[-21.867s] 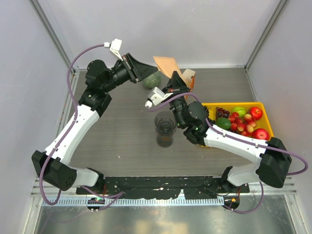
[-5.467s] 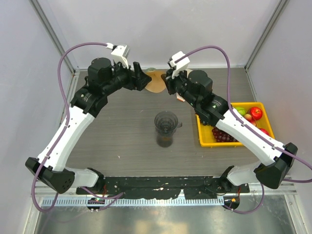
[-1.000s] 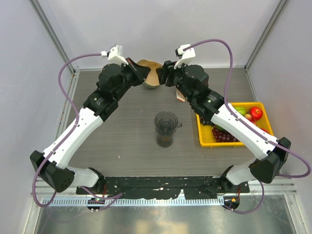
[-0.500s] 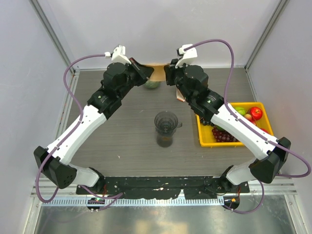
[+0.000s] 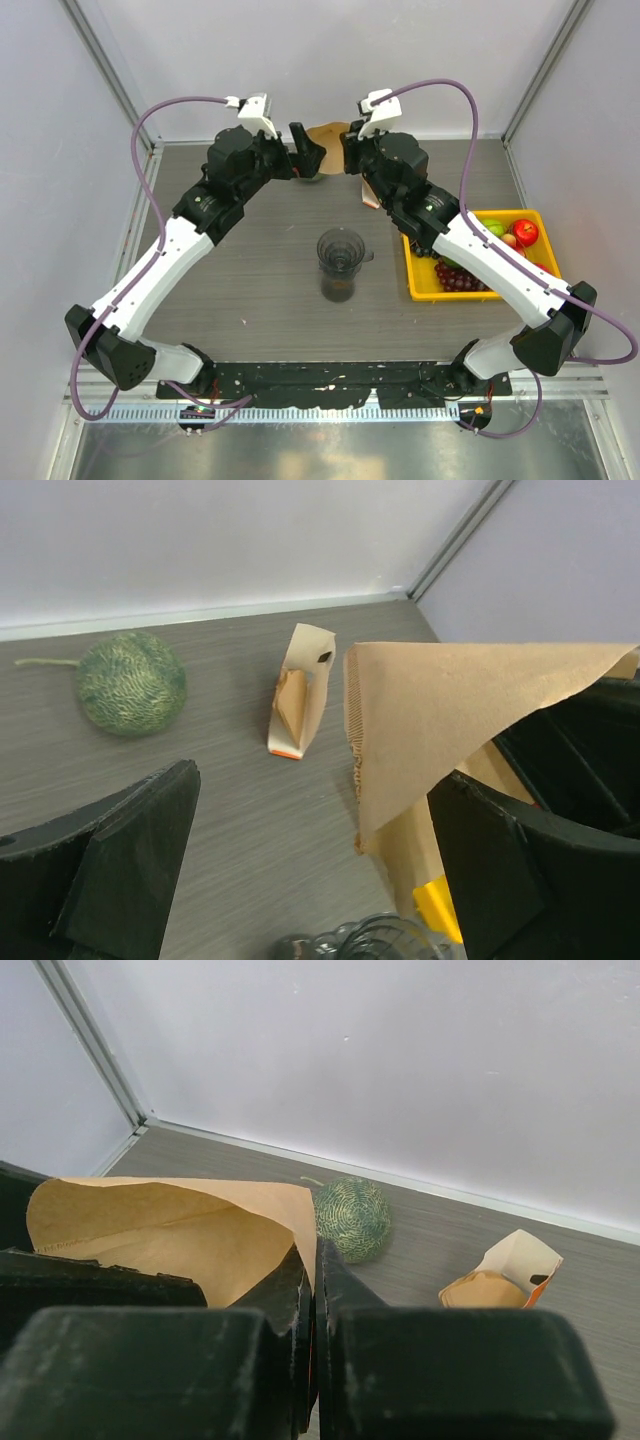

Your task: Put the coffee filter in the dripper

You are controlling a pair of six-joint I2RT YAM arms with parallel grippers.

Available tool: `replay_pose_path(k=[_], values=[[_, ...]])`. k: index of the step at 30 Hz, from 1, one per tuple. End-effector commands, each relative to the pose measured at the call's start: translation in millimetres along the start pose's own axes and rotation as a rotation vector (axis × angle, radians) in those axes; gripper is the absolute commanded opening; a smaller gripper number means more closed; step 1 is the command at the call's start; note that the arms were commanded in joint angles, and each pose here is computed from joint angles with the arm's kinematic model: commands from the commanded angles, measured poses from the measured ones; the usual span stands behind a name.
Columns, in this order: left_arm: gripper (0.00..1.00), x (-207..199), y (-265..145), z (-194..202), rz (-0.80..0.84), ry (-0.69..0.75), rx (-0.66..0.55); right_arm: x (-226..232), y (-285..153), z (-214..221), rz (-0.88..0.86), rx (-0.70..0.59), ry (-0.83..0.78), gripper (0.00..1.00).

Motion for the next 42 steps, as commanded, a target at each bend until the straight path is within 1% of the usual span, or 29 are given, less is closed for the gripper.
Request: replay_pose_path(k=[1,4,7,13,19,24,26,30,36,42], values=[[1.0,-17,-16,-23,0.099,0.145,-0.021,-3,-7,-30,-0.024,-0.091,-0.006,0.05],[0.99,-24,-15,-26,0.136,0.155,-0.029,1,-8,-27,-0.038,-0.078,0.0,0.05],[0.85,-25,-10,-25,0.14,0.152,-0.023,2,-7,-27,-0.045,-0.075,0.006,0.05],[0.69,-31,-3,-30,0.15,0.117,-0.03,8,-7,-26,-0.064,-0.07,-0.01,0.05],[0.53,-30,3,-25,0.138,0.085,-0.013,11,-9,-31,-0.076,-0.087,-0.004,0.05],[0.28,-35,6,-24,0.154,0.06,-0.006,18,-10,-31,-0.095,-0.087,-0.002,0.05],[0.17,-39,7,-23,0.164,0.051,-0.007,19,-11,-31,-0.103,-0.087,-0.004,0.05],[0.0,-45,7,-19,0.186,0.051,0.003,22,-9,-30,-0.109,-0.082,-0.001,0.05],[0.0,-54,5,-8,0.238,0.05,0.044,24,-5,-31,-0.107,-0.081,-0.006,0.05],[0.0,-60,0,-3,0.28,0.068,0.053,24,-5,-29,-0.108,-0.072,-0.007,0.05]])
Point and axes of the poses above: each gripper's point midway between its finger pads, its own y axis out along the fingers, its own x axis along the line the jaws close on, z = x × y, the point moved 2 cm from there along -y, back along the fingers, and after that the axes turned 15 degrees about -y, right-handed, at the moved point
